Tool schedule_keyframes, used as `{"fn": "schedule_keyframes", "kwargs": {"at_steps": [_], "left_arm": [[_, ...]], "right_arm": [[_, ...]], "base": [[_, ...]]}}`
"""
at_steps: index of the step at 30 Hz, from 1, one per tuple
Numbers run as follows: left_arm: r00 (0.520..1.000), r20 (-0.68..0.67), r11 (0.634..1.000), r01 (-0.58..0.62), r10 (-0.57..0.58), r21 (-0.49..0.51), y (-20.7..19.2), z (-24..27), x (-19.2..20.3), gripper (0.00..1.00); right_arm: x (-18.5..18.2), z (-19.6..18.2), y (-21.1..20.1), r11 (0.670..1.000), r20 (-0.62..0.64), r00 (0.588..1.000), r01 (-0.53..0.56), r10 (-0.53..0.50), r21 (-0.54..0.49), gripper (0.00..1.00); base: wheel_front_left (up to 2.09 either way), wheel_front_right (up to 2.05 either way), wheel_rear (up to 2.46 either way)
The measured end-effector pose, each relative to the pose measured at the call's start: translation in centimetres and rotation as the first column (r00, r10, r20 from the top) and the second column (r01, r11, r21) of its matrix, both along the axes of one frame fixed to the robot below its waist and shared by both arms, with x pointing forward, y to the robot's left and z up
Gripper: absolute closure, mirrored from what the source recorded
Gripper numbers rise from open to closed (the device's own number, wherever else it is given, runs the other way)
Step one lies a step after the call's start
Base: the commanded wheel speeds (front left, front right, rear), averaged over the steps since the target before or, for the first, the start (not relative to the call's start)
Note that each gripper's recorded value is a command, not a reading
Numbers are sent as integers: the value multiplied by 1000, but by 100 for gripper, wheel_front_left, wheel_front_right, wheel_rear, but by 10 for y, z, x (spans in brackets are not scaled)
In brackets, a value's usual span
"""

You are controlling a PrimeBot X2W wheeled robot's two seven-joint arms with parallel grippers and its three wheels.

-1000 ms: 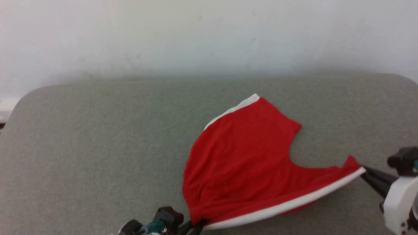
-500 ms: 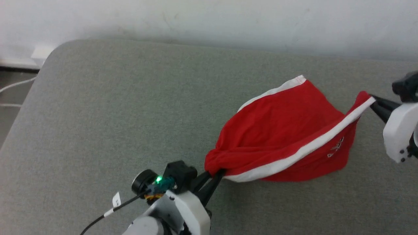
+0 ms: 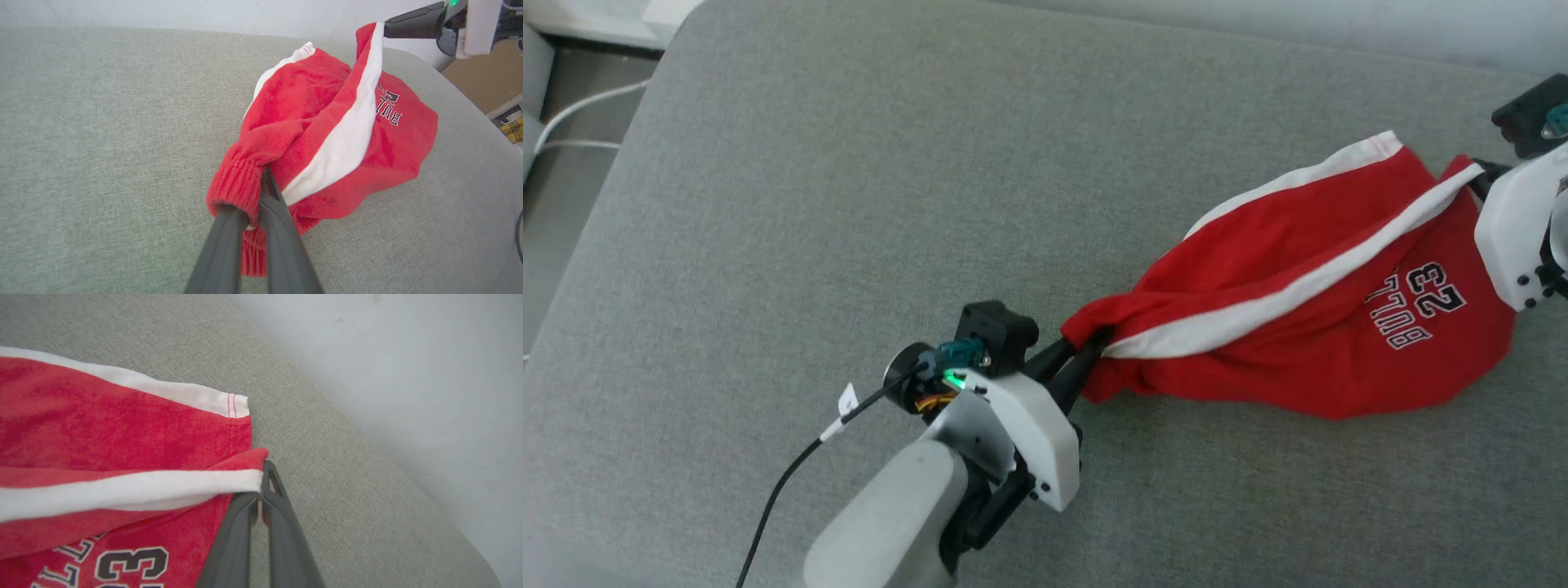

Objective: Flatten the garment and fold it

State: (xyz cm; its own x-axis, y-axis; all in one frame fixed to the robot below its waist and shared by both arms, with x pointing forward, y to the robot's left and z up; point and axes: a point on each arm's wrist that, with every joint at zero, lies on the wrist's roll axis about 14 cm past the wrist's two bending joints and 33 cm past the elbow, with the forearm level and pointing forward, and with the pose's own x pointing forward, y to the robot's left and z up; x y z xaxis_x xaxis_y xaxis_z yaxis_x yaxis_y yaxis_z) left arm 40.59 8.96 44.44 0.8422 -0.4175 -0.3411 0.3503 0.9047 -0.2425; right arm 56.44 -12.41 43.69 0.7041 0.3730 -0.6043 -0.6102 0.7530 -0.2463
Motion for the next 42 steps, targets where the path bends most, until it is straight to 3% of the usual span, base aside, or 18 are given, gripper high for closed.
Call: {"fn": "schedule_keyframes", "kwargs": {"at_steps": [12,23,24,25,34,42], "left_arm": [[995,-78,998,-69,68,-12,11,-27,17,100],[994,-67,996,-89,88,-17,13,-33,24,100],[994,-66,996,-90,89,-15,13,-33,24,55],[994,-59,996,-92,91,-10,14,-33,24,0],[981,85,984,-172,175,-45,31,3,27,0],[910,261,947,-307,322,-100,70,45,8,0]], "right_arm": [[38,-34,7,999,2,1000,13,-13,-29,100],[45,-44,16,999,33,999,-10,11,-30,100],[45,-44,16,1000,33,999,-7,8,-24,53],[44,-42,18,1000,38,999,-8,8,-13,0],[31,-3,27,993,138,990,-9,-7,120,0],[3,47,17,965,269,961,-10,-63,263,0]], "base": [[0,0,0],[0,0,0],[0,0,0],[0,0,0],[0,0,0],[0,0,0]]}}
